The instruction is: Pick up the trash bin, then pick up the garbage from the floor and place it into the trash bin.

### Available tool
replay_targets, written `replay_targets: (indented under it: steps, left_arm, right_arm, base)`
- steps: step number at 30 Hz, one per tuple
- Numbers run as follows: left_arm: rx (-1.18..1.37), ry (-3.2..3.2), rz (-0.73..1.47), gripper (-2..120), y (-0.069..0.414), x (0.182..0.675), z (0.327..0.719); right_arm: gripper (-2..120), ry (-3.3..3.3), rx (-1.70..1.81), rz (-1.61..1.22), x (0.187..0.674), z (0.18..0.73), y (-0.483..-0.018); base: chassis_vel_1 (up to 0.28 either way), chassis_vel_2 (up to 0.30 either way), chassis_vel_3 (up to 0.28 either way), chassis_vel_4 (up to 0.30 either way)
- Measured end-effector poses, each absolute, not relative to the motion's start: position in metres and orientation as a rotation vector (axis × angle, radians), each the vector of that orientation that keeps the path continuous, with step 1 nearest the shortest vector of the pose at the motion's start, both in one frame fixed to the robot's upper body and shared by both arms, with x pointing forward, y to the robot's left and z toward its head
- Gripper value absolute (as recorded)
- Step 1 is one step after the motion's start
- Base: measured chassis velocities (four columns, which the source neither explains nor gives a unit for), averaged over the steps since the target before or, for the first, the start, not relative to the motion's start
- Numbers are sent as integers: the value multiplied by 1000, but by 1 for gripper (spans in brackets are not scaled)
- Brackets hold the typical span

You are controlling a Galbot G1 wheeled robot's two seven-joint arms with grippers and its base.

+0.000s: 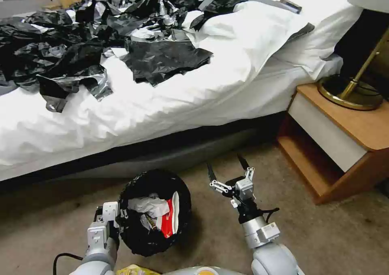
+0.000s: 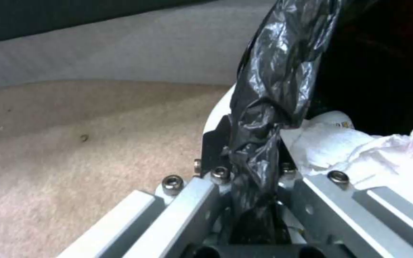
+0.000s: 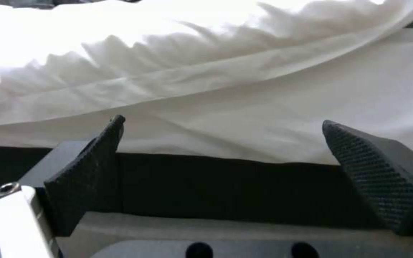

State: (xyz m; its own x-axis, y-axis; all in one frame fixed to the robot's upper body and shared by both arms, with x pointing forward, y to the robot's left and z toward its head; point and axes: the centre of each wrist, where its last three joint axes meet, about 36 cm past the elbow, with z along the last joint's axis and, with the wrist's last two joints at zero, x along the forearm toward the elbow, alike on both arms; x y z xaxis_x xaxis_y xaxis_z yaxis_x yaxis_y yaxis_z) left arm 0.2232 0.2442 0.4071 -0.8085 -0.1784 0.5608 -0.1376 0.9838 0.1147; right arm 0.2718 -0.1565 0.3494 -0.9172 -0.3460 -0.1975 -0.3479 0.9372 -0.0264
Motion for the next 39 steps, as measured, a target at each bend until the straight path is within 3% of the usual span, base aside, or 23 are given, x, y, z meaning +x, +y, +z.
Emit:
replay_targets:
  steps: [39]
  left_arm:
    - [233, -2532, -97, 0, 247, 222, 412]
  right_arm:
    - [100, 2877, -521, 25, 281, 350, -157]
  base:
    - [112, 113, 116, 112]
